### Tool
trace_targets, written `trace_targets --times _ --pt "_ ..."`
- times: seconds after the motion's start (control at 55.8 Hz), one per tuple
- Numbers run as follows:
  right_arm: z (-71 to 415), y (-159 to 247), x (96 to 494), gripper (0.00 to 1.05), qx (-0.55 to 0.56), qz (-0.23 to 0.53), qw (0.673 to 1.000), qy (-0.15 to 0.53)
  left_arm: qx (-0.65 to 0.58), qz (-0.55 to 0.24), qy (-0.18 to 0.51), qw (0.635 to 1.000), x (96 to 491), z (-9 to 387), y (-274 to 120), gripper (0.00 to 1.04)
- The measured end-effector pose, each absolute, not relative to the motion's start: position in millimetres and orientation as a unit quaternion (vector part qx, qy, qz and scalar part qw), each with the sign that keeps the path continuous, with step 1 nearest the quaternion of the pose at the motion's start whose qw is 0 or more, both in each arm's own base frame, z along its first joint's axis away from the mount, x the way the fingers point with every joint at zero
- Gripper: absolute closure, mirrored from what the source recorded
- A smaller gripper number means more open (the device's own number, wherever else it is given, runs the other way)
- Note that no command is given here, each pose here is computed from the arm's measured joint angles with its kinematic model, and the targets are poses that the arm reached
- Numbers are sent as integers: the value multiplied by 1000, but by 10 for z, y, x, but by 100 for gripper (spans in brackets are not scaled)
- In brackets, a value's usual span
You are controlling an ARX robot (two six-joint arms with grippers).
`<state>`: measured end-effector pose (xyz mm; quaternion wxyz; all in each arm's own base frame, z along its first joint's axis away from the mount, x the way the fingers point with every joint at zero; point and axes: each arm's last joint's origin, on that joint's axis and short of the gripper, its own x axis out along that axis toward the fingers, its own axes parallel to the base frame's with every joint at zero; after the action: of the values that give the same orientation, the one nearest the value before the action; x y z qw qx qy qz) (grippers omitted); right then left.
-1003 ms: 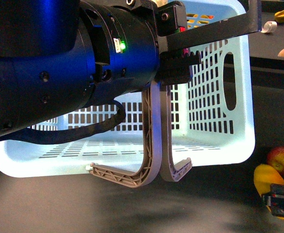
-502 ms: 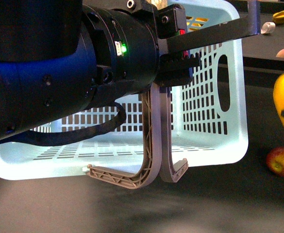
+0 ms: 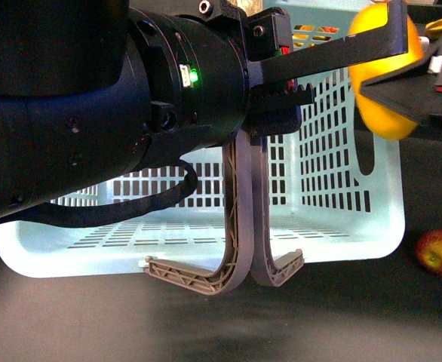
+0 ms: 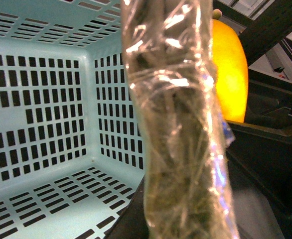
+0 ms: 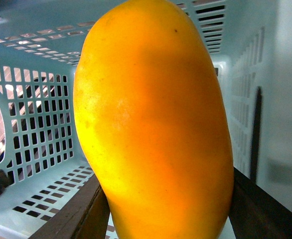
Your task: Pick mango with right arm and hold basket with left
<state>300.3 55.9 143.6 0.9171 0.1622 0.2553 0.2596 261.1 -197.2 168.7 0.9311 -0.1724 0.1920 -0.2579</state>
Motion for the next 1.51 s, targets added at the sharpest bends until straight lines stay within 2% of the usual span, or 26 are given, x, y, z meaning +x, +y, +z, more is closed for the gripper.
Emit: trace_targets --times 0.287,0.34,0.609,0.806,1.039,1.29,1.505 --pt "1355 849 3235 47 156 249 918 267 -172 -255 191 932 2613 1687 -1970 100" --pt "1311 880 3262 38 159 247 916 273 -172 -256 191 932 2613 1687 -1970 100" --pt "1376 897 3266 6 166 250 918 257 -172 -258 192 931 2611 1687 -1972 100" --pt "1535 795 3150 8 158 233 931 230 -177 -256 195 930 2611 1675 -1972 100" --pt "1770 585 2796 8 135 192 952 198 -172 -256 192 932 2616 1683 -1972 100" --pt "1783 306 2149 8 114 91 969 202 -174 -258 193 931 2614 1683 -1975 100" --pt "1891 119 1700 8 99 25 981 168 -174 -258 193 931 2614 1683 -1975 100"
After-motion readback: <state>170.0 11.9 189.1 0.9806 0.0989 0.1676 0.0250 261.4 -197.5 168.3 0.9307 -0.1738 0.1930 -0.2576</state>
